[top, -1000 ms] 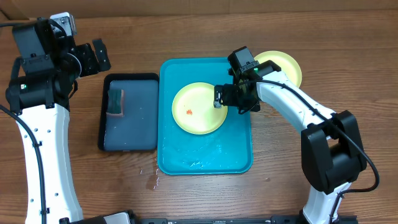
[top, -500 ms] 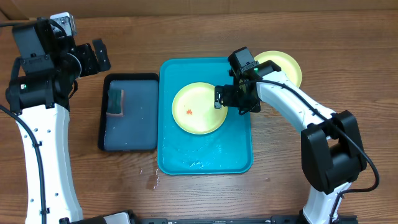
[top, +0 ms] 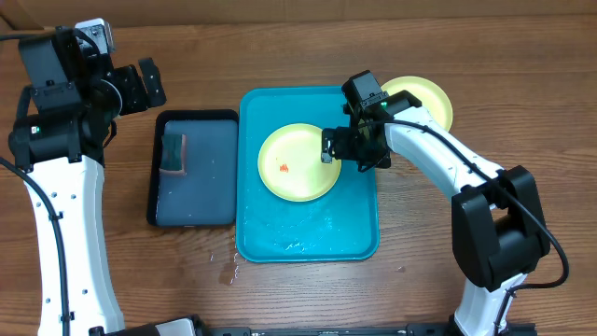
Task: Clean dirty plates on tray and stack at the side
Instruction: 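Drag the yellow plate down toward the teal tray's center with the right gripper, then hold the yellow plate's rim steady with the right gripper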
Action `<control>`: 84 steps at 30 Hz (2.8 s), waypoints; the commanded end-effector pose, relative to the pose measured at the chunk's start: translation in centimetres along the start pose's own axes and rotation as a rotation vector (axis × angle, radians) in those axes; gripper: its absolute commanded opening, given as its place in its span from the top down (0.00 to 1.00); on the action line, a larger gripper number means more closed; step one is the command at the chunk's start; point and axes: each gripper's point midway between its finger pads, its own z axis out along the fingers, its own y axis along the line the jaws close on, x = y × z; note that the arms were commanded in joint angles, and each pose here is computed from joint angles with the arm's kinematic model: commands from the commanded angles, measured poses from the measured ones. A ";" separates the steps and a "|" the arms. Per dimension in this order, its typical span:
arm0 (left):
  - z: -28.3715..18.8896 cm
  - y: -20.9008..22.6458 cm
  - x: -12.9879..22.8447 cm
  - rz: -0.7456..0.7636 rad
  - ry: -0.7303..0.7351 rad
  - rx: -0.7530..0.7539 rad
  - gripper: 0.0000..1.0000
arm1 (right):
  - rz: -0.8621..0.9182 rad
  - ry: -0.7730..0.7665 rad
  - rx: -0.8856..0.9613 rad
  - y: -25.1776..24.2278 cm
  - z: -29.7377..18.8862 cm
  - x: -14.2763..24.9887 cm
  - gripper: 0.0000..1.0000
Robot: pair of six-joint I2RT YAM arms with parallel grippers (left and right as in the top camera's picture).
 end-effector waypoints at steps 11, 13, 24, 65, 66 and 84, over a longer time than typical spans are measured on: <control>0.1 -0.4 -0.1 -0.014 0.001 0.012 0.00 | -0.049 -0.202 -0.101 2.6 -1.3 -4.7 0.00; 0.2 -0.4 -0.1 -0.013 0.001 0.012 0.00 | -0.025 -0.118 -0.046 1.3 -0.9 -2.6 0.00; 0.2 -0.4 -0.1 -0.014 0.001 0.012 0.00 | -0.002 -0.047 0.025 -0.1 -0.6 -0.7 0.73; 0.1 -0.3 -0.1 -0.014 0.001 0.011 0.00 | 0.009 -0.071 0.010 -1.3 3.0 0.5 0.83; 0.1 -0.3 -0.1 -0.014 0.001 0.011 0.00 | 0.008 -0.073 0.009 -1.4 3.3 0.6 0.83; 0.1 -0.3 -0.1 -0.014 0.001 0.011 0.00 | 0.006 -0.083 0.004 -1.3 3.2 0.3 0.74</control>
